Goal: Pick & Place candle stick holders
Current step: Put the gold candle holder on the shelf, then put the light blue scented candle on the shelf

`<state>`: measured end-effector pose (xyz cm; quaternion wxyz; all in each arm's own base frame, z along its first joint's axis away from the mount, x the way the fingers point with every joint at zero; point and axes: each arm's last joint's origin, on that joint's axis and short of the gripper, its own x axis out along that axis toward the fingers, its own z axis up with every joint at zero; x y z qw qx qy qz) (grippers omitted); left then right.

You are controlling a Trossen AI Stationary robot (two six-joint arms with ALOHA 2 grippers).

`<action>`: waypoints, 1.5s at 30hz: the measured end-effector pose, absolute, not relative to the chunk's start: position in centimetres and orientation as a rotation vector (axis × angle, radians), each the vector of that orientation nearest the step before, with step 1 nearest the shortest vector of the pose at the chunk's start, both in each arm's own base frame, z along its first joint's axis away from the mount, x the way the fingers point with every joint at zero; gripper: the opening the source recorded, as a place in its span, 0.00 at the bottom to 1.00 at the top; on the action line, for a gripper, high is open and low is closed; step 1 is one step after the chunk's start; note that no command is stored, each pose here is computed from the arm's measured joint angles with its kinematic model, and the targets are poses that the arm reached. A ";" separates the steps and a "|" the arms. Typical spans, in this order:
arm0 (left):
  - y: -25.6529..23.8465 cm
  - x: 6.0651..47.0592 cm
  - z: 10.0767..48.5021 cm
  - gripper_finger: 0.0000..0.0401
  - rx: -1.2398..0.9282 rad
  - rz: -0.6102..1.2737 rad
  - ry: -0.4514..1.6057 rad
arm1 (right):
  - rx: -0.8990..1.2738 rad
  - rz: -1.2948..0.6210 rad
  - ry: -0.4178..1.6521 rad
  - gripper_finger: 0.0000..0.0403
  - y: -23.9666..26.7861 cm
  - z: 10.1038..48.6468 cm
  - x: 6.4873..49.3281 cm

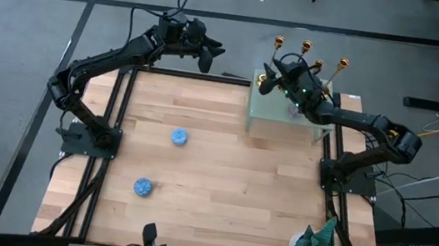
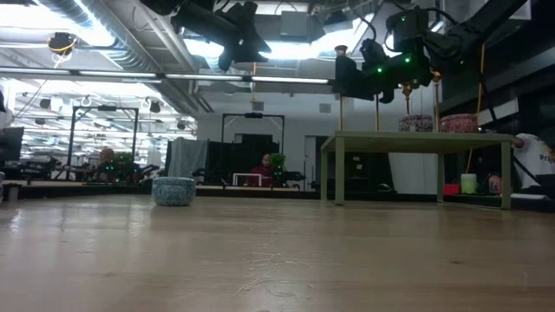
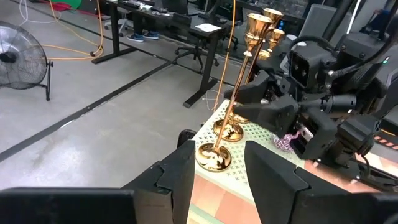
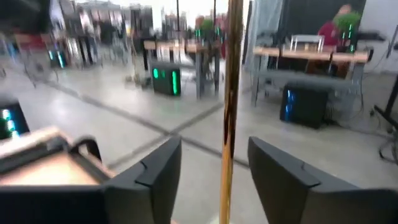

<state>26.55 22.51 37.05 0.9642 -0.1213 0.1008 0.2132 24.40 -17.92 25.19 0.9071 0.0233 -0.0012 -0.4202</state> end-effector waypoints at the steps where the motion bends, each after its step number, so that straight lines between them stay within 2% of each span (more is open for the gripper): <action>1: 22.5 26.6 37.0 0.34 -0.245 0.431 0.204 | 0.053 -0.865 0.029 0.48 -17.8 25.1 24.4; 6: 22.5 26.6 37.0 0.34 -0.247 0.426 0.204 | 0.072 -0.850 0.175 0.54 -17.2 26.3 25.1; 19: 20.4 27.6 35.6 0.33 -0.250 0.361 0.366 | 0.140 -0.940 0.577 0.54 -15.7 29.9 25.4; 29: 17.7 26.6 32.4 0.33 -0.349 0.270 0.752 | 0.248 -0.795 0.758 0.54 -12.8 30.2 25.5; 37: 14.9 25.6 30.6 0.33 -0.316 0.118 1.041 | 0.208 -0.678 0.818 0.54 -9.4 29.9 26.6; 45: 11.5 25.5 27.8 0.42 -0.214 -0.085 1.229 | 0.171 -0.603 0.822 0.54 -7.2 29.9 27.2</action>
